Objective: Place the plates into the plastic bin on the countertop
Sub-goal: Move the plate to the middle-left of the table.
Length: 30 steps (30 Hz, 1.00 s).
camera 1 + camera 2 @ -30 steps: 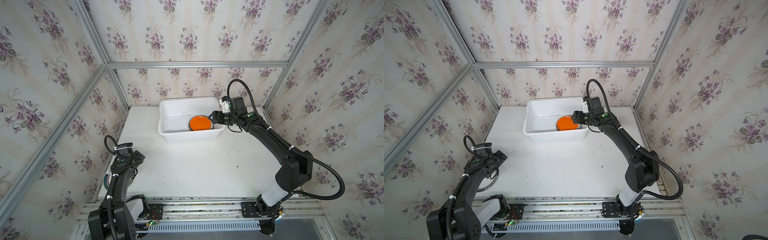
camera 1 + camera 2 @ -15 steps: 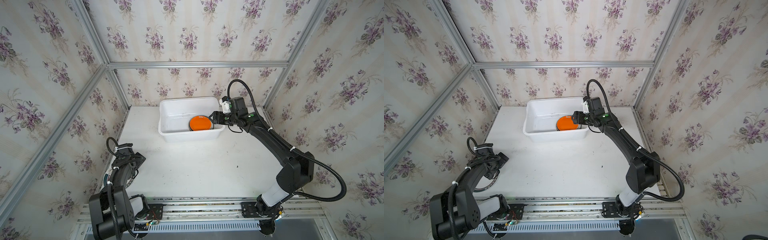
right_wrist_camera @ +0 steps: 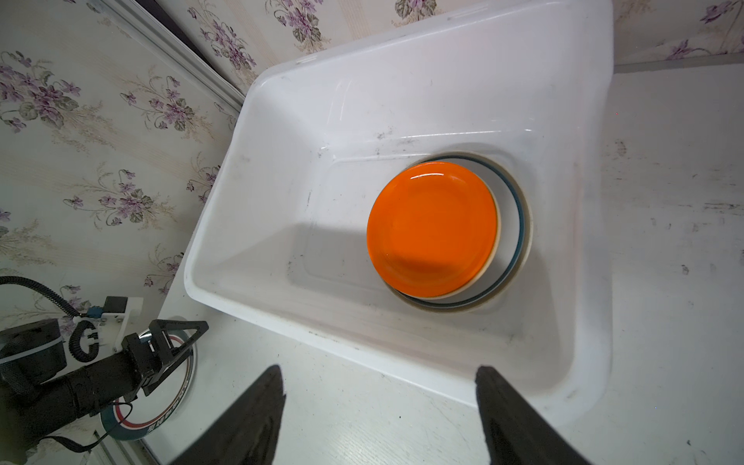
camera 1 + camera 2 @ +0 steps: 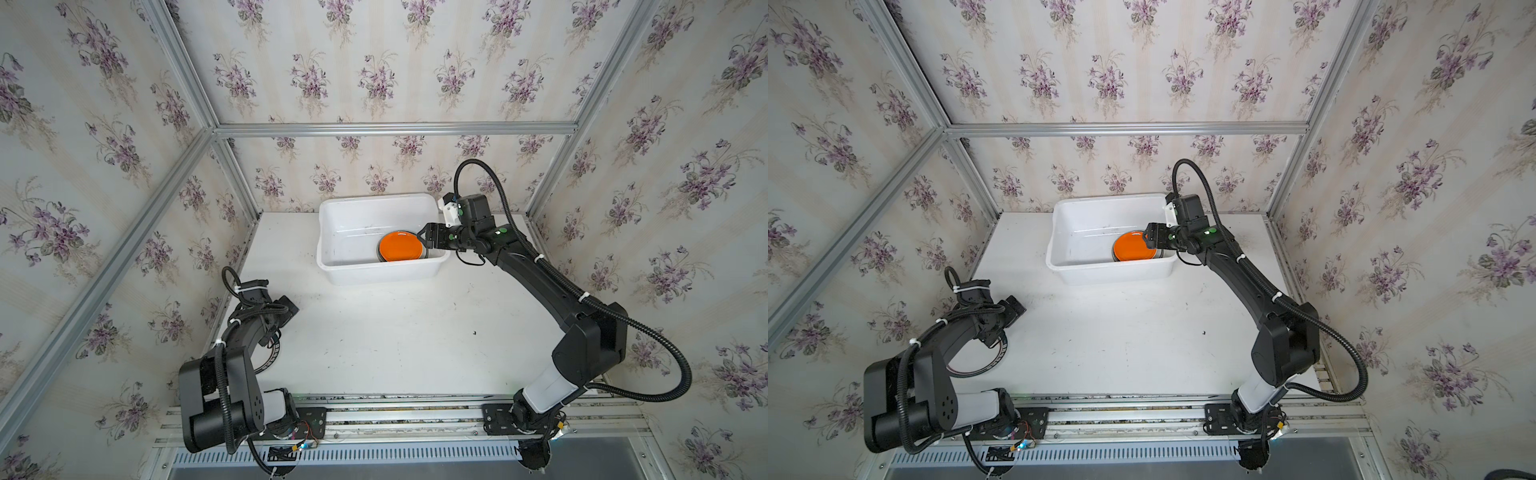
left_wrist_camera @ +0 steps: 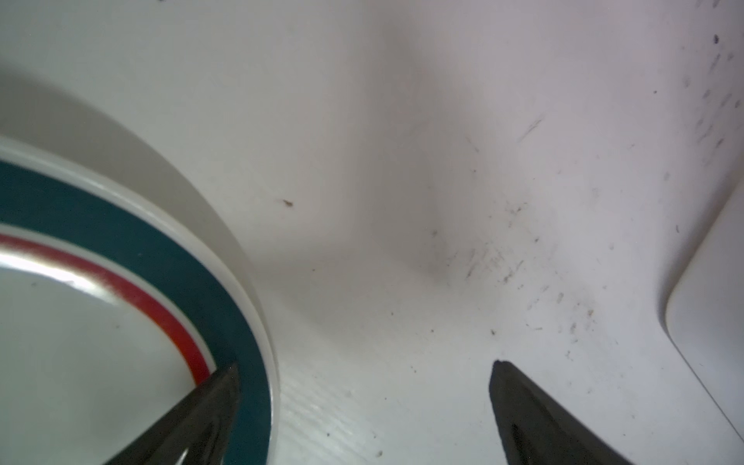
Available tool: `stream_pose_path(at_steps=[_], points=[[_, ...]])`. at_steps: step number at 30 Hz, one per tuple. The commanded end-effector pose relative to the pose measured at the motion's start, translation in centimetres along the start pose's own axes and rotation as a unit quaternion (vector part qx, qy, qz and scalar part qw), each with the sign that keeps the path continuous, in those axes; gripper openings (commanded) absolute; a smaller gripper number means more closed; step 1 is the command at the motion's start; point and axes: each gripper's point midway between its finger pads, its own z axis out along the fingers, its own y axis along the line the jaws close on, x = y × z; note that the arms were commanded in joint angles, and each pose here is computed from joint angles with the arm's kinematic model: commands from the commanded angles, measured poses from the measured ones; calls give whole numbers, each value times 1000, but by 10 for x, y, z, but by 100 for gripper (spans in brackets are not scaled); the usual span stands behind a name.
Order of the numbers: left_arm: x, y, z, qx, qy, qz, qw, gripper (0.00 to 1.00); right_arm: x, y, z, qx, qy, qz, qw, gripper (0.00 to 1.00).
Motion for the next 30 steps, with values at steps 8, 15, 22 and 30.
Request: stream_pose_path(at_steps=[8, 15, 22, 30], points=[[35, -22, 4, 43, 48, 18, 998, 99, -10, 1, 5, 1, -11, -6, 1000, 77], [50, -51, -3, 81, 56, 40, 994, 99, -7, -2, 8, 4, -8, -5, 1000, 78], [53, -74, -18, 118, 52, 61, 990, 99, -8, 0, 4, 0, -13, -3, 1000, 78], [44, -79, -34, 132, 31, 62, 989, 99, -2, 0, 2, -5, -12, 6, 1000, 78]])
